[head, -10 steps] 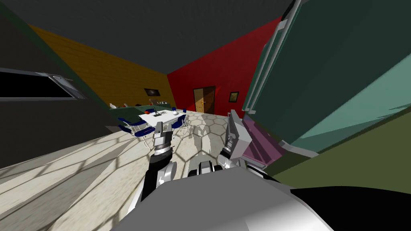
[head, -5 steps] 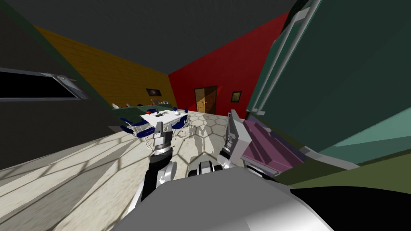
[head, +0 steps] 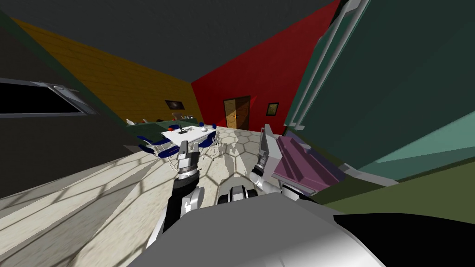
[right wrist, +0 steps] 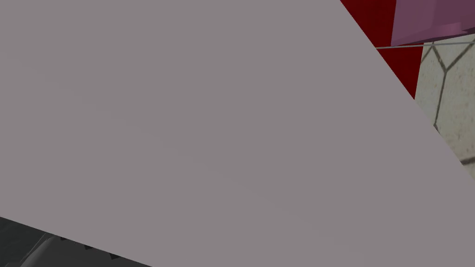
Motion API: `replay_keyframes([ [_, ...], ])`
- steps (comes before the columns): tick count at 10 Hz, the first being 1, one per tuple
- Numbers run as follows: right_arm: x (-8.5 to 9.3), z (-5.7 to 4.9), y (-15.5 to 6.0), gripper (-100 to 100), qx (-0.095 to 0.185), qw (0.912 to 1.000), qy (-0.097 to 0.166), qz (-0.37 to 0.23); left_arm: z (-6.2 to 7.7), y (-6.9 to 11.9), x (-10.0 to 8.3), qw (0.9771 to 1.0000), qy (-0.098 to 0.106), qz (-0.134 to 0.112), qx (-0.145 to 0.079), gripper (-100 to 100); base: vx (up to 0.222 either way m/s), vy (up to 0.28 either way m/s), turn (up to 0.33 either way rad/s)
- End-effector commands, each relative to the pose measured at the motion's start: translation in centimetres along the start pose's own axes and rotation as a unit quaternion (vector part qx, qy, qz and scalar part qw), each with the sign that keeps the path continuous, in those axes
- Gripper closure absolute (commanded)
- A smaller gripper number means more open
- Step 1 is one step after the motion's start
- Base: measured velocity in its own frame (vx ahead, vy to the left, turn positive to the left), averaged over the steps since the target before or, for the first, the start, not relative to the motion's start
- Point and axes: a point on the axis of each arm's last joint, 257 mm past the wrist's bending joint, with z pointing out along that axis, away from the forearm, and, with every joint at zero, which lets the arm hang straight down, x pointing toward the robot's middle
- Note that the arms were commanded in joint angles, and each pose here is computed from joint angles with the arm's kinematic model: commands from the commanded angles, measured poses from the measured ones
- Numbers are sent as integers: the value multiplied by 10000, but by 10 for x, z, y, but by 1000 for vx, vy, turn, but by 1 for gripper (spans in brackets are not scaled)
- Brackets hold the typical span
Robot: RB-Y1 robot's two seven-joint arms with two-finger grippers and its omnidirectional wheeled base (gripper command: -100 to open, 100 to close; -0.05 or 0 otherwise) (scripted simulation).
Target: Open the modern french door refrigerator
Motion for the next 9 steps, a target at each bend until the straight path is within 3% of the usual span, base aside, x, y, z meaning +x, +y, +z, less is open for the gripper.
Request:
replay_keyframes([
  [1, -20, 23, -5, -100, 5, 10000, -35, -15, 0, 0, 0, 10000, 0, 0, 0, 0, -88, 5, -16],
  [3, -34, 37, -11, -100, 15, 10000, -67, -12, 0, 0, 0, 10000, 0, 0, 0, 0, -86, 15, -26],
  [4, -28, 30, -7, -100, -18, 10000, -47, -29, 0, 0, 0, 10000, 0, 0, 0, 0, -34, 2, -3],
  [5, -28, 31, -6, 0, -37, 10000, -56, -45, 0, 0, 0, 10000, 0, 0, 0, 0, 0, 0, 0],
  [9, -27, 30, -4, 0, -61, 9999, -54, -63, 0, 0, 0, 10000, 0, 0, 0, 0, 0, 0, 0],
])
